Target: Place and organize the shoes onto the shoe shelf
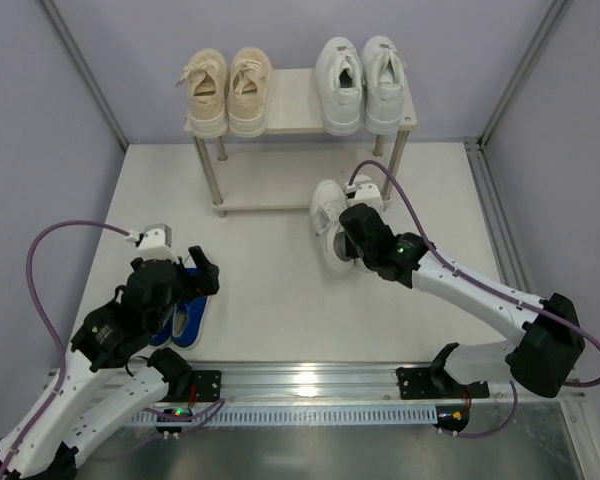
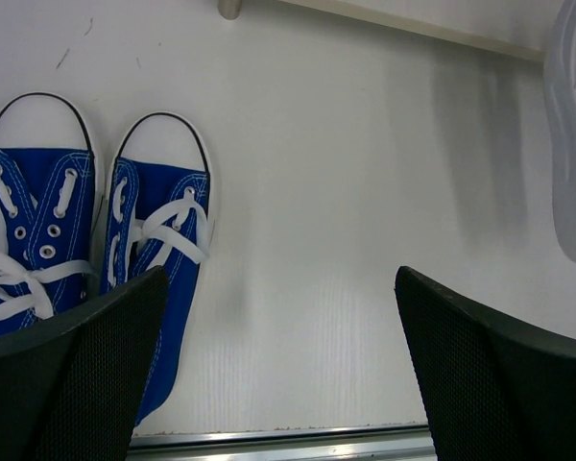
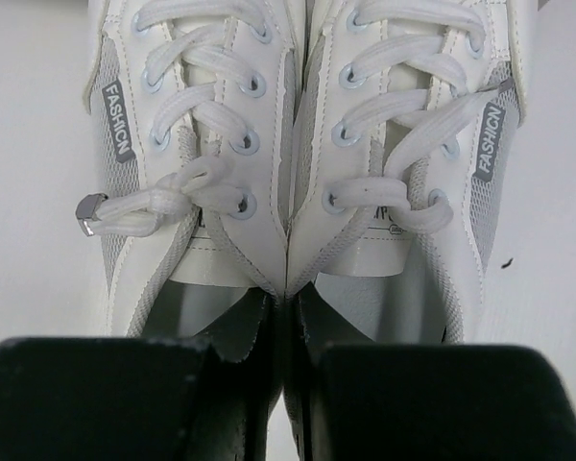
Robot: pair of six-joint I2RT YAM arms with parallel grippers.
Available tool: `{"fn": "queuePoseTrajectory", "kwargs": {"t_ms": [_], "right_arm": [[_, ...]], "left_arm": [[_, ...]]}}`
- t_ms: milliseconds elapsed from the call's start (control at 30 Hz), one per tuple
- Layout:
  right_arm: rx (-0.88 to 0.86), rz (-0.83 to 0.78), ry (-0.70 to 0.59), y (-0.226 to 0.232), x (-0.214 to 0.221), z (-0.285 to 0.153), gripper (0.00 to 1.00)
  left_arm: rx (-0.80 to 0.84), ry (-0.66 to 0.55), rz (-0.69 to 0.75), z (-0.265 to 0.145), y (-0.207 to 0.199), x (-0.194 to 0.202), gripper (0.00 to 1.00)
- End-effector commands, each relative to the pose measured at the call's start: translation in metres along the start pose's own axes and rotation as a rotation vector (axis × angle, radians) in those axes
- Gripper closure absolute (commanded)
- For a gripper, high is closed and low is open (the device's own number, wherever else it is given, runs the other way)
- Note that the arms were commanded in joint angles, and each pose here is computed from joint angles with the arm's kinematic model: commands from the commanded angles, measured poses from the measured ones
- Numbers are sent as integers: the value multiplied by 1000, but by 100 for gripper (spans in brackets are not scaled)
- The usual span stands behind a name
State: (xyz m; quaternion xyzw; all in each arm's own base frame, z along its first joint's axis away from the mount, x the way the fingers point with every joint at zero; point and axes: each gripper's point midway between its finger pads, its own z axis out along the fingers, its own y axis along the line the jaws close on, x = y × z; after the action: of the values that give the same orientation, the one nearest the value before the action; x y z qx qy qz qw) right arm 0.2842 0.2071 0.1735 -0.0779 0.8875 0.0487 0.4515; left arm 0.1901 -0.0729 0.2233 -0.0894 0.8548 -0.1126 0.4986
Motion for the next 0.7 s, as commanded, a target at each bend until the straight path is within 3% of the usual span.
{"fn": "queuePoseTrajectory", "kwargs": {"t_ms": [0,233,467,667], "right_arm": [[-14,99,-301,3,-104,-6,96],[-17,109,-370,0,-146,23,96],[-19,104,-366,-10,-154,63,96],[-5,94,-438,-11,-170,91,96]], "left_arm": [[-4,-30,-11,-4,1,-8,0],[3,-19,-25,-5,2,-3,0],[8,-27,-42,-13,6,-5,0],[21,-27,-56,-17,5,-4,0]]}}
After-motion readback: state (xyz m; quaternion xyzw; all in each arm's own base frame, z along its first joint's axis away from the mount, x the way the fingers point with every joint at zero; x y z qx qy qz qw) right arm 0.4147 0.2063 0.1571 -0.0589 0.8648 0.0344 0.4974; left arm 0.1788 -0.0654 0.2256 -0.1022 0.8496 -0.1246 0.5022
